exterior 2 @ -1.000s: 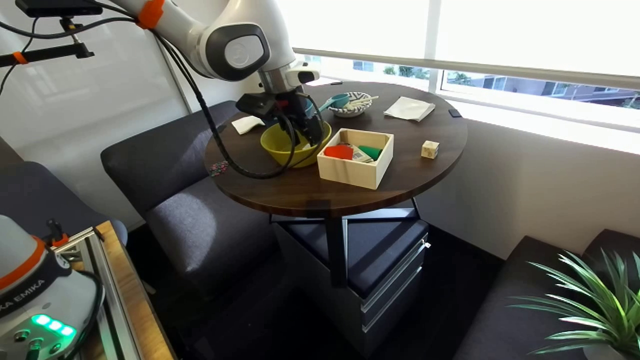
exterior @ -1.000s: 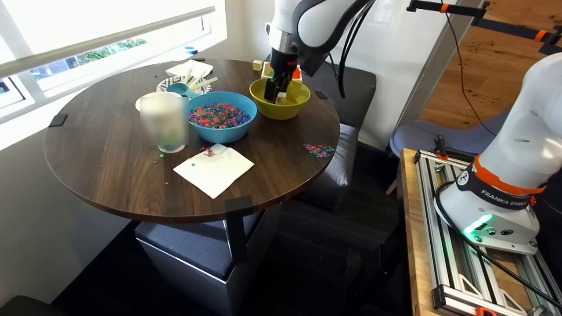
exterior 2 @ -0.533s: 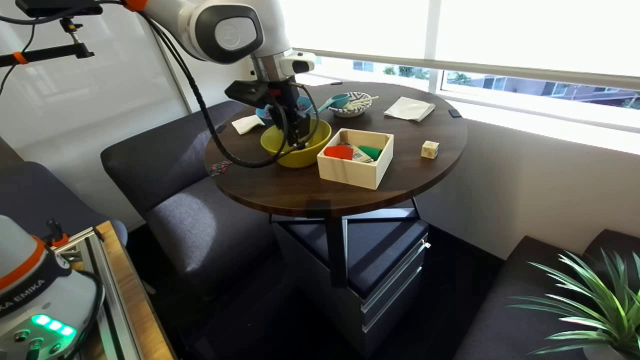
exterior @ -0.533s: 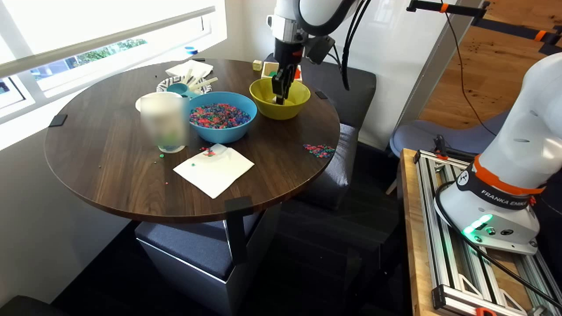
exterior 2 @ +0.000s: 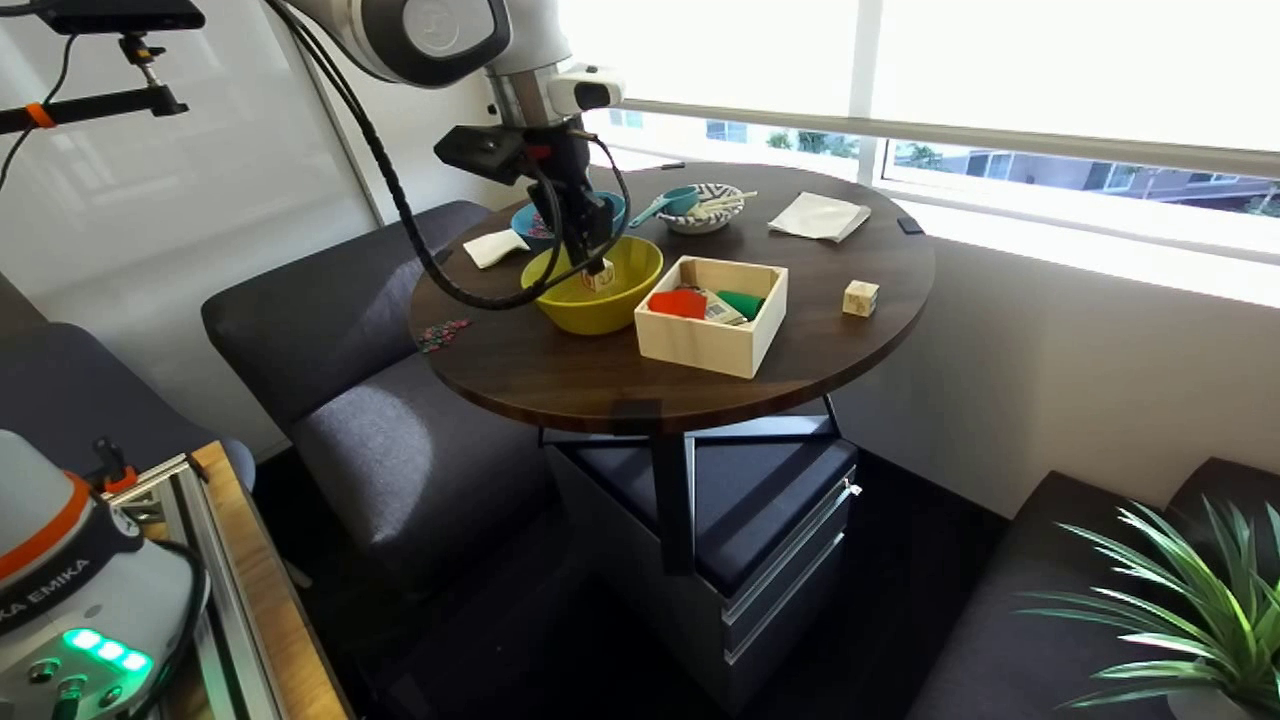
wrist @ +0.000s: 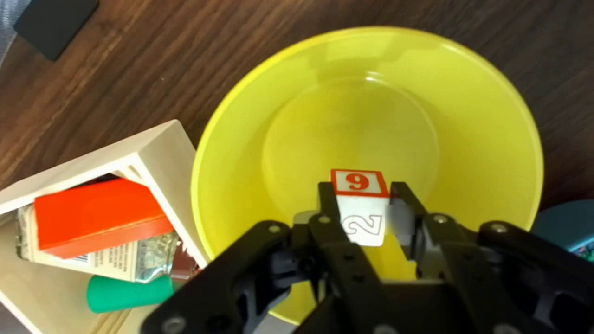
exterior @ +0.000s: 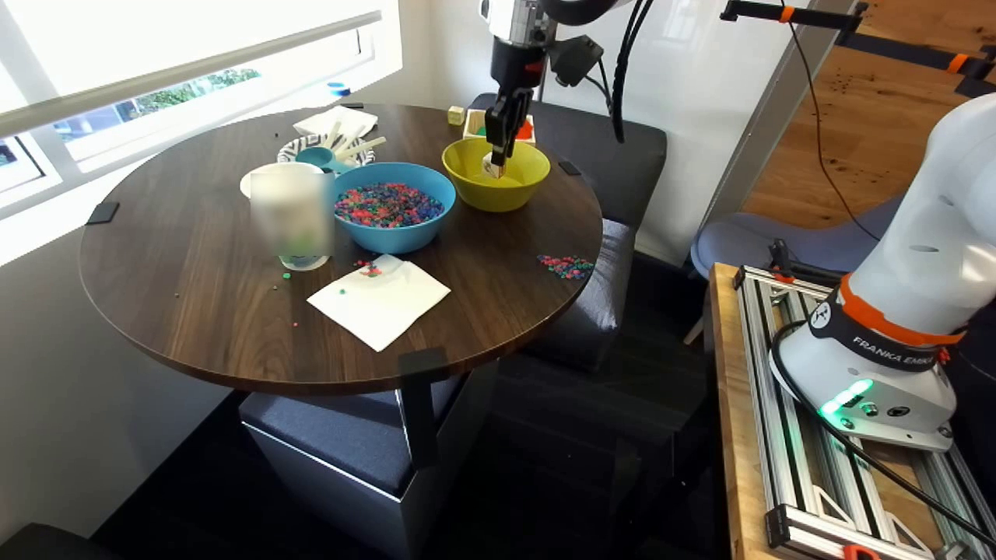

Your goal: Move the block from the yellow bowl to the box

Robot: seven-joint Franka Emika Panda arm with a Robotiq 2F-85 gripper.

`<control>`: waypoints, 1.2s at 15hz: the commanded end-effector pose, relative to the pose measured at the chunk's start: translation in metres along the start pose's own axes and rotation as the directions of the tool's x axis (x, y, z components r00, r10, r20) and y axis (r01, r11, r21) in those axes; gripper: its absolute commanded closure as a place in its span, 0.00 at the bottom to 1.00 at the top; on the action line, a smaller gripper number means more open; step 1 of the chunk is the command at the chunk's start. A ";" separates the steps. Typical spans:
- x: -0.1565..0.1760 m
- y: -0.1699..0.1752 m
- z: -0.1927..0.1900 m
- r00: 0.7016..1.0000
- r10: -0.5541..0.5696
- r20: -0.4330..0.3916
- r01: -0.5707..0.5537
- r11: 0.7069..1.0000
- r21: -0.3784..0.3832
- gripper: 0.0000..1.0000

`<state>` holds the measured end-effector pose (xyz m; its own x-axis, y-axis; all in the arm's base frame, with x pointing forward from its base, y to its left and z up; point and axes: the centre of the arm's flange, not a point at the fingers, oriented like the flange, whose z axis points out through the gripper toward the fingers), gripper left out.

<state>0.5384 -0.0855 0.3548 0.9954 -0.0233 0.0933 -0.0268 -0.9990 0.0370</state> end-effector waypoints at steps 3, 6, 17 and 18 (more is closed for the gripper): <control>-0.037 0.071 -0.042 0.964 0.254 -0.072 -0.256 0.966 -0.016 0.92; -0.026 0.083 -0.047 0.964 0.246 -0.104 -0.246 0.969 0.014 0.67; 0.024 0.106 -0.068 0.931 0.333 -0.150 -0.341 0.940 -0.026 0.92; 0.035 0.109 -0.065 0.930 0.341 -0.135 -0.348 0.937 -0.036 0.92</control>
<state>0.5250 -0.1819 0.4291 0.9054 -0.3246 0.2737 -0.3392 -0.9407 0.0064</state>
